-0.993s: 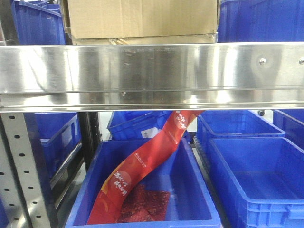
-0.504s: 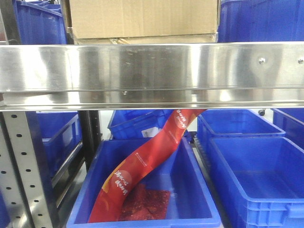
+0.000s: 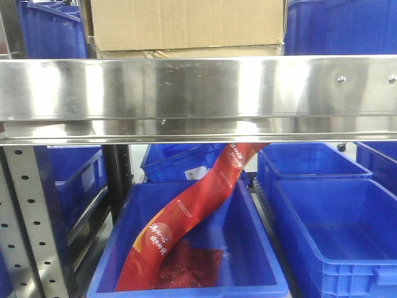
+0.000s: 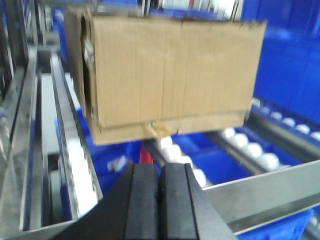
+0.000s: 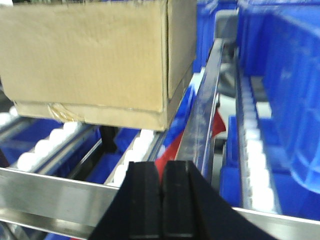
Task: Stack two boxes on right shelf middle
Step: 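Open both grippers and pull them back from the boxes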
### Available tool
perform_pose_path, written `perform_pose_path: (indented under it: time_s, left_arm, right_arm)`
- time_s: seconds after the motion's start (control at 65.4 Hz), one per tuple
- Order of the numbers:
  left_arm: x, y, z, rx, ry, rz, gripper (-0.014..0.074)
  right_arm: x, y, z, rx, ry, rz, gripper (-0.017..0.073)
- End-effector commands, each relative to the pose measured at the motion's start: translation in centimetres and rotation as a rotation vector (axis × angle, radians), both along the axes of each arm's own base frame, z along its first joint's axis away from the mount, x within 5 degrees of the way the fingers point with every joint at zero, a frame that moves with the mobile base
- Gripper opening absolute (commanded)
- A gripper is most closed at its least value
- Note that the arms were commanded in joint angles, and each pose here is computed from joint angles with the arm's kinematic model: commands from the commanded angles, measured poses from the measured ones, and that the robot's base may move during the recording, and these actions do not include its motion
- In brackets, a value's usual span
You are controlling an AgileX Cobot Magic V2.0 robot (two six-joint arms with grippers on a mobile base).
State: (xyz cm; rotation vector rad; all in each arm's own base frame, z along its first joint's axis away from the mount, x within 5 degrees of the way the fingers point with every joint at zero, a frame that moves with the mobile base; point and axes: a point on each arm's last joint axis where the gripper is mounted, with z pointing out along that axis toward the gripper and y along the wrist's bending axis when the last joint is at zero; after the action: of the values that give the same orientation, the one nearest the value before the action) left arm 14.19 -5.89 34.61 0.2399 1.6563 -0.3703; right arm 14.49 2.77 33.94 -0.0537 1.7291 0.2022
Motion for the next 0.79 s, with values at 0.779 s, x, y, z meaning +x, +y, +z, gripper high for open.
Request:
perform_pose_path:
  time_s: [0.779]
  left_arm:
    - [-3.2,1.2,2.7,-0.090,-0.215,-0.016,-0.0111]
  right_arm:
    - [-6.3,-2.4,-1.8,-0.021,-0.303,-0.118,-0.0163]
